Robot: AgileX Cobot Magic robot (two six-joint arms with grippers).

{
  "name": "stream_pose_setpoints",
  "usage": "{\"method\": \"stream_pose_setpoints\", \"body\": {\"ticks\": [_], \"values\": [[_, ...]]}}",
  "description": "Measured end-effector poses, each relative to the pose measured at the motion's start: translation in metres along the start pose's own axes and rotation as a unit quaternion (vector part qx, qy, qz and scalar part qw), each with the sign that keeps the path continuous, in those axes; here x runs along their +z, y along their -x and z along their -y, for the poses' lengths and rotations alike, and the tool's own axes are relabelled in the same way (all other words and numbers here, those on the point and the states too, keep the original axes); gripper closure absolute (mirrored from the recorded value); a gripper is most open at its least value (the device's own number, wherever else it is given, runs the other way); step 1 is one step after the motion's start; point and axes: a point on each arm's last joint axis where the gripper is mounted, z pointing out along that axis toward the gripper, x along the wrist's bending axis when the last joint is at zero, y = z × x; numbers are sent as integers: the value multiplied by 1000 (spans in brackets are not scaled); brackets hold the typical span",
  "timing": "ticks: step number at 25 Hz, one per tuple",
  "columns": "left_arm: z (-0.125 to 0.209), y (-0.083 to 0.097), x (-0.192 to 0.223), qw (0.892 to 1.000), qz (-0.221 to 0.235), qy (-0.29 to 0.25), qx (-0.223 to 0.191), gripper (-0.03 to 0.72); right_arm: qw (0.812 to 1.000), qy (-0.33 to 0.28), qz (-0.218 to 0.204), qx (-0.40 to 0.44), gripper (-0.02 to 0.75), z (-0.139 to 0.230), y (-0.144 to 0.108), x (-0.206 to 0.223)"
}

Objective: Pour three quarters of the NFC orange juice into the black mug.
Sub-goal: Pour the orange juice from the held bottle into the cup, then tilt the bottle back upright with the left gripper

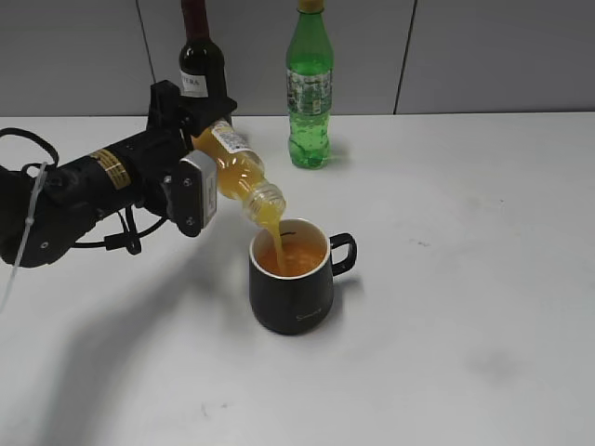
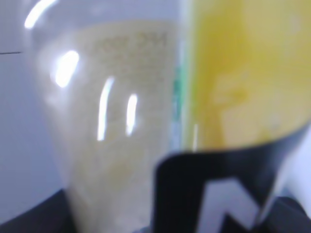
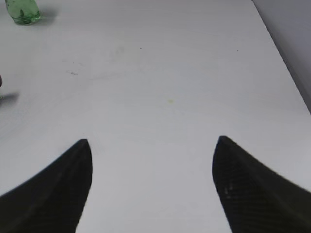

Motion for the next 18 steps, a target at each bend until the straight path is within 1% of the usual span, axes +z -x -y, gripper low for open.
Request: {"method": "stream_pose_setpoints", "body": {"ticks": [9, 18], "values": [[0, 0, 0, 1000, -1, 1, 1, 217, 1000, 0, 0, 0, 155, 0, 0, 0], [0, -1, 0, 1000, -4, 0, 13, 217, 1000, 0, 0, 0, 155, 0, 0, 0]]}}
